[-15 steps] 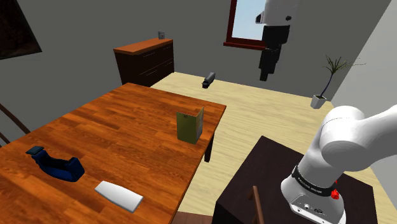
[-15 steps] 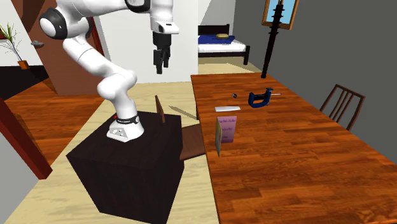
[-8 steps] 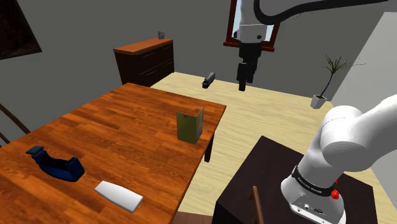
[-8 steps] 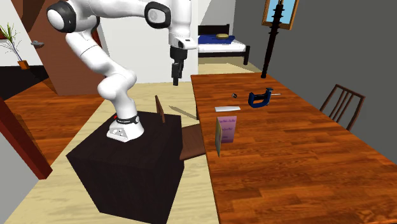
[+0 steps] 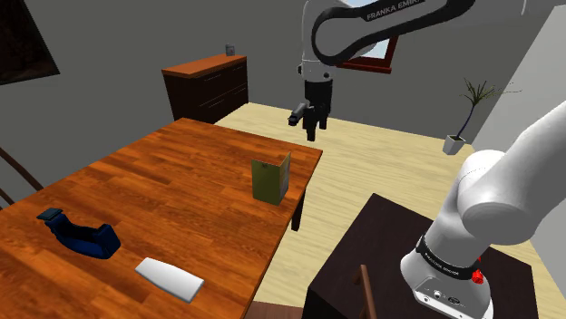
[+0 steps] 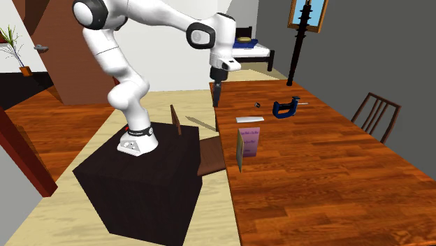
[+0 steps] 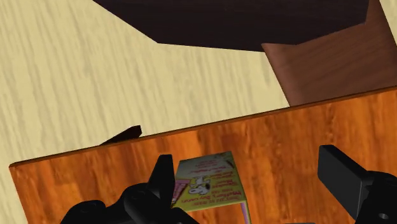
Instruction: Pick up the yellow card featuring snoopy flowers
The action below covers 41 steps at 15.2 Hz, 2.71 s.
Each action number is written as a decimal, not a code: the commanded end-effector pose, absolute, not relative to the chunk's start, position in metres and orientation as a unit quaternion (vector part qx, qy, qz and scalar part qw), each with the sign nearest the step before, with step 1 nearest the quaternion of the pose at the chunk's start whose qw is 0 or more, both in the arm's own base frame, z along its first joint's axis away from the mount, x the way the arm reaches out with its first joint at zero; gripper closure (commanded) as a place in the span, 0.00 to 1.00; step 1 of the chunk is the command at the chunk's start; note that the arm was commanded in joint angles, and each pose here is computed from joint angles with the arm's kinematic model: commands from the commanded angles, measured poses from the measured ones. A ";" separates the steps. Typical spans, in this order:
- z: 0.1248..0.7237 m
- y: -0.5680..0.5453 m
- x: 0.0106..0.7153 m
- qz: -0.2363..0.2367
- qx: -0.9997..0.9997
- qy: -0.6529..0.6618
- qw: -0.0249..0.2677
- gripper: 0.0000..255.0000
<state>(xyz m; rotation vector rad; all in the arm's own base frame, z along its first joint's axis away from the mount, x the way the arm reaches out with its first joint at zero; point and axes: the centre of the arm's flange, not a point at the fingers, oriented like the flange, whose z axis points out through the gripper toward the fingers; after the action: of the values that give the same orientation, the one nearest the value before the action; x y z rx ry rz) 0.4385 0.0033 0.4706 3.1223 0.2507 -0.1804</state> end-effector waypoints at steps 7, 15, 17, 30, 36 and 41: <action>0.408 0.029 0.519 -0.061 0.992 0.111 0.006 0.00; 0.343 0.059 0.599 -0.065 0.988 0.141 0.009 0.00; 0.328 0.067 0.617 -0.066 0.987 0.148 0.010 0.00; 0.287 0.066 0.617 -0.066 0.987 0.148 0.010 1.00; 0.288 0.067 0.617 -0.066 0.987 0.148 0.010 1.00; 0.314 0.067 0.617 -0.066 0.987 0.148 0.010 1.00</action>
<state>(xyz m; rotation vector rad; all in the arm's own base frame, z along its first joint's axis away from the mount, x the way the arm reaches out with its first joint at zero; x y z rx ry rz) 0.6171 0.0661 0.3071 3.0799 0.4623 -0.2047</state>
